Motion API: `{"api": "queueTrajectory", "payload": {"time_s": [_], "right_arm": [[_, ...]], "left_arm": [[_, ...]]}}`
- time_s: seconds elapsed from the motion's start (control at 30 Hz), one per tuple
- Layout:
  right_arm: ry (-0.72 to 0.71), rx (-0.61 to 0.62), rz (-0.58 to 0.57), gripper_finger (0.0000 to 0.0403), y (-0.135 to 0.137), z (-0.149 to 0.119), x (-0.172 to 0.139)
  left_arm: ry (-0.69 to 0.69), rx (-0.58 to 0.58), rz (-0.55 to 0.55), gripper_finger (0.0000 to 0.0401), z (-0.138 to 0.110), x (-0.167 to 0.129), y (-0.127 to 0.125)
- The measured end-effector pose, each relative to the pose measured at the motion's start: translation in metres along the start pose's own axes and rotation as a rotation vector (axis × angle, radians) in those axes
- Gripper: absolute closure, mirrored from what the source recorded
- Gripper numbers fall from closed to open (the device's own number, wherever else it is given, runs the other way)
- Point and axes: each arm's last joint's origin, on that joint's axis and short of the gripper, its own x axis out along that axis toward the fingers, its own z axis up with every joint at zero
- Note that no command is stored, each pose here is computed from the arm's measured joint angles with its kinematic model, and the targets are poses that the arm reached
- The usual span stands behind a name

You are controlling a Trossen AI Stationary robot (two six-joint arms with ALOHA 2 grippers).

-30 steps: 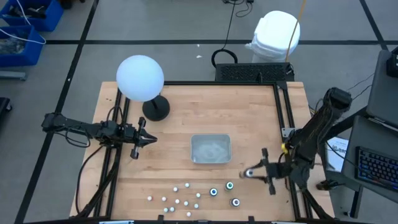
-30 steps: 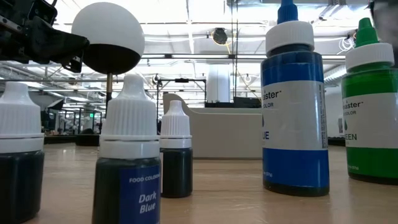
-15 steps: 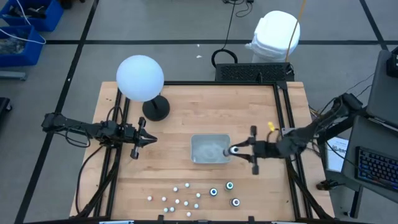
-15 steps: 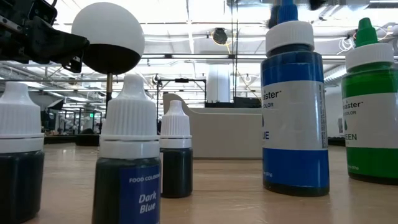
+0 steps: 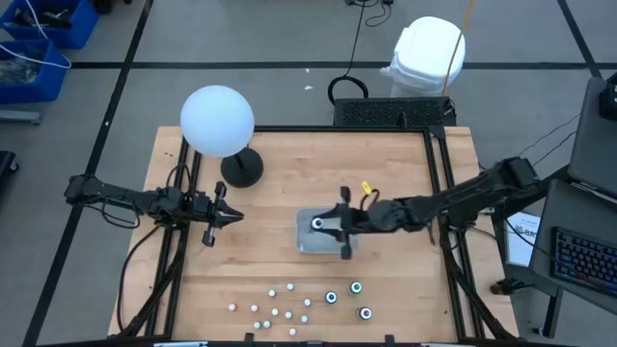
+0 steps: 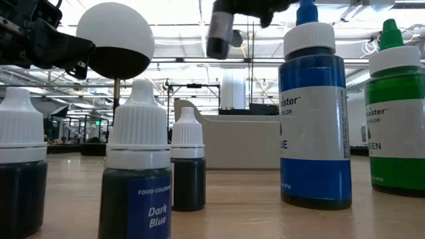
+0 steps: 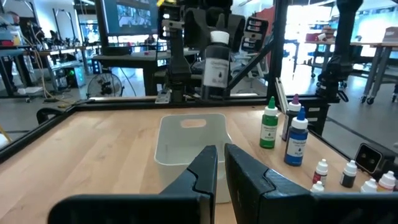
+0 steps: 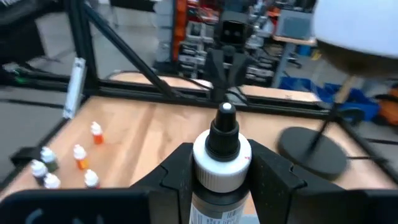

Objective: Pick & Place food coloring
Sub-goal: Put the large black food coloring bottle into the gray bin

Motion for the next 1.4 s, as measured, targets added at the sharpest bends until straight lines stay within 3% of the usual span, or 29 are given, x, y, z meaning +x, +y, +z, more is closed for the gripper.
{"api": "queueTrajectory", "payload": {"time_s": [0.4,0.8,1.4], "right_arm": [[0.124,0.09,-0.063,0.0291,-0.019,-0.046,0.039],[0.179,0.131,-0.084,0.0291,-0.02,-0.079,0.059],[0.214,0.146,-0.122,0.0291,-0.017,-0.1,0.069]], "left_arm": [[0.004,0.002,0.0,0.0364,0.0,0.0,0.0],[0.002,0.011,0.0,0.0364,0.0,0.0,0.0],[0.002,0.011,0.001,0.0364,0.0,0.0,0.0]]}}
